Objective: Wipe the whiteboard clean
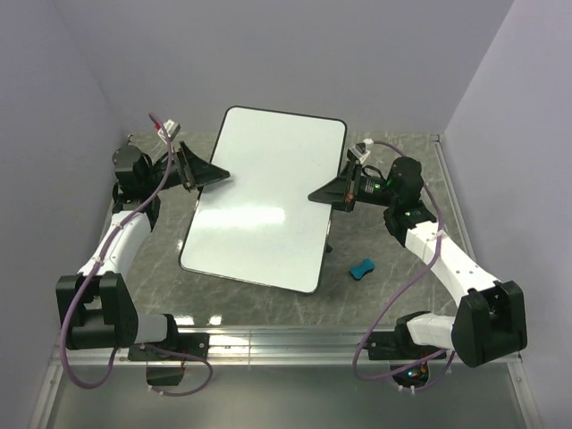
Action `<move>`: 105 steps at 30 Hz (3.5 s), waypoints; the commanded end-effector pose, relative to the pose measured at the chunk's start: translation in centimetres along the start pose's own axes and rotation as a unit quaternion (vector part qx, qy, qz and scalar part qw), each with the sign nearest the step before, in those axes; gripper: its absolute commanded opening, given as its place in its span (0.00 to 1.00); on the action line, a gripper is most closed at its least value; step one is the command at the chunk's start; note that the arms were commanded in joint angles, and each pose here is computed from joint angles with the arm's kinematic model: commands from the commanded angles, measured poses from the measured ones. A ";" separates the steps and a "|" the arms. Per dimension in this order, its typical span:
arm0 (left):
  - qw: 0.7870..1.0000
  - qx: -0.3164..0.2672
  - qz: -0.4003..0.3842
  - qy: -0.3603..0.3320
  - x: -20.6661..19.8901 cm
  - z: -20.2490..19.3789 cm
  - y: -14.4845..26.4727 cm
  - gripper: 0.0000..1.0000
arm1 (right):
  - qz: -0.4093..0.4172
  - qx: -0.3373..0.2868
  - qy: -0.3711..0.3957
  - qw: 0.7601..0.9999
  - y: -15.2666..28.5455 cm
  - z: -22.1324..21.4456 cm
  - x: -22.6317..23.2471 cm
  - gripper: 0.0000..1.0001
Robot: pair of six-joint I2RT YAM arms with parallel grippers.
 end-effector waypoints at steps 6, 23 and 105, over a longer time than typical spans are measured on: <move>0.997 0.049 -0.055 0.008 -2.3 -0.4 -0.2 0.20 | 0.081 0.026 0.097 0.992 0.5 -1.5 5.2 0.00; 0.982 0.087 0.123 -0.116 -1.8 1.5 -5.3 0.00 | -0.219 -0.133 0.129 0.958 5.2 2.9 -2.4 1.00; 0.808 0.385 0.427 -0.129 4.8 -13.9 -6.0 0.34 | -0.448 -0.225 0.106 0.859 17.4 -6.1 -11.3 1.00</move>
Point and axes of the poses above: each gripper's point midway between its finger pads, its own y axis back along the fingers, its own x axis along the line the jaws close on, z = x × y, the point moved 1 cm from there along y, back along the fingers, and after that the axes turned 10 degrees about -y, right-handed, at the moved point
